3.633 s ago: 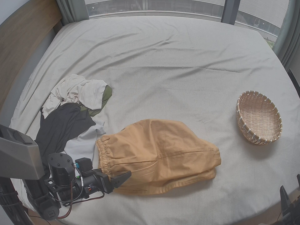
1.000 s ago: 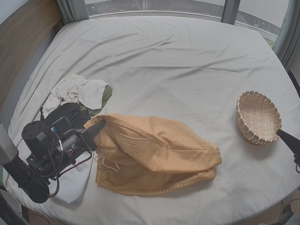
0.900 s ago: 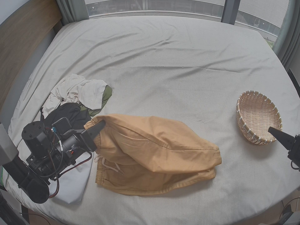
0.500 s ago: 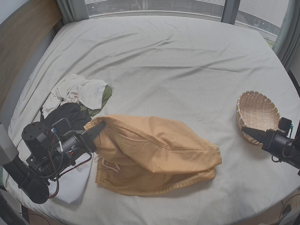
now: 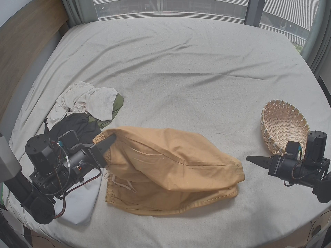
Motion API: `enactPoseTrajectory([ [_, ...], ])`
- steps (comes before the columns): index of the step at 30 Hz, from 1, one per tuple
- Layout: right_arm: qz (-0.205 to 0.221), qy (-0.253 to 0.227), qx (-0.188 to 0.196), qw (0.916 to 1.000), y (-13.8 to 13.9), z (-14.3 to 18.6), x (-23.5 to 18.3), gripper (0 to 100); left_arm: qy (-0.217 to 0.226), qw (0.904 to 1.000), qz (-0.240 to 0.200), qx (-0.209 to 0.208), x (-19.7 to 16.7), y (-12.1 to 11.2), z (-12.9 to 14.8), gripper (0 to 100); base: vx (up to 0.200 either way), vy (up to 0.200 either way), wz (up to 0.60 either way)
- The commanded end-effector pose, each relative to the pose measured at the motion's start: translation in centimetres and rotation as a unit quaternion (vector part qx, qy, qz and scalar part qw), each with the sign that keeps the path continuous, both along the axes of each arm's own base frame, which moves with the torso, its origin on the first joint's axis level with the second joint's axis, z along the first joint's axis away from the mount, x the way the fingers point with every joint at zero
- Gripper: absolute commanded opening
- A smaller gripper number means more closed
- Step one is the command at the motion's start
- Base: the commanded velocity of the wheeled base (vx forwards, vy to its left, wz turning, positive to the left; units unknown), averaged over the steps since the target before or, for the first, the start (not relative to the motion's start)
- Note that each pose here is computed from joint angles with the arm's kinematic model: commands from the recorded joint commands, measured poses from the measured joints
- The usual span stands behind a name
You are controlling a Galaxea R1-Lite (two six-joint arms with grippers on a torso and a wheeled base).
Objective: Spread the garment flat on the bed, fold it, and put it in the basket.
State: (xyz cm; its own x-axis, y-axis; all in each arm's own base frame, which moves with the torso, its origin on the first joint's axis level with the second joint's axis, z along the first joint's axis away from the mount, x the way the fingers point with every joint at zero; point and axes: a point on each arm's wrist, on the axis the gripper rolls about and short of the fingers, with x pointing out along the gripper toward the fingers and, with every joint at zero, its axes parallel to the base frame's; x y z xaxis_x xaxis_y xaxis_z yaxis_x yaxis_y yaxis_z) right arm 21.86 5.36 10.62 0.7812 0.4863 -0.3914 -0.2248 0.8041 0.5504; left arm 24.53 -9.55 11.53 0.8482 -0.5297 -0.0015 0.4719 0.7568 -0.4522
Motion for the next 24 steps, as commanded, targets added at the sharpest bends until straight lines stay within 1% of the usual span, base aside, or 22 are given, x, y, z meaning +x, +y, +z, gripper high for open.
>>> enactPoseTrajectory([
  [1,0.005,0.020,-0.005,0.9998,0.5,-1.5,0.9,100,0.000,1.0000,0.003,0.000,0.1,0.1,0.0,0,0.000,0.000,0.00],
  [8,0.009,0.025,-0.005,0.9997,1.0,-3.3,2.0,100,0.004,0.9997,0.022,0.002,0.4,1.3,-0.2,0,0.000,0.000,0.00],
  [11,0.012,0.021,0.000,0.9997,1.3,-3.6,2.3,100,0.009,0.9997,0.022,0.003,0.2,1.3,-0.4,0,0.000,0.000,0.00],
  [15,0.017,0.029,0.003,0.9994,1.7,-4.4,2.4,100,0.007,0.9997,0.021,0.004,0.2,1.3,-0.3,0,0.000,0.000,0.00],
  [18,0.022,0.037,0.012,0.9990,2.2,-5.2,2.4,100,0.004,0.9997,0.023,0.008,0.3,1.3,-0.3,0,0.000,0.000,0.00],
  [20,0.023,0.033,0.018,0.9991,2.2,-5.2,2.5,100,0.004,0.9997,0.024,0.010,0.4,1.3,-0.4,0,0.000,0.000,0.00],
  [22,0.031,0.023,0.032,0.9987,2.4,-5.3,2.4,100,0.007,0.9996,0.026,0.013,0.5,1.4,-0.6,0,0.000,0.000,0.00],
  [24,0.035,0.016,0.036,0.9986,2.5,-5.3,2.2,100,0.007,0.9995,0.026,0.015,0.5,1.4,-0.6,0,0.000,0.000,0.00],
])
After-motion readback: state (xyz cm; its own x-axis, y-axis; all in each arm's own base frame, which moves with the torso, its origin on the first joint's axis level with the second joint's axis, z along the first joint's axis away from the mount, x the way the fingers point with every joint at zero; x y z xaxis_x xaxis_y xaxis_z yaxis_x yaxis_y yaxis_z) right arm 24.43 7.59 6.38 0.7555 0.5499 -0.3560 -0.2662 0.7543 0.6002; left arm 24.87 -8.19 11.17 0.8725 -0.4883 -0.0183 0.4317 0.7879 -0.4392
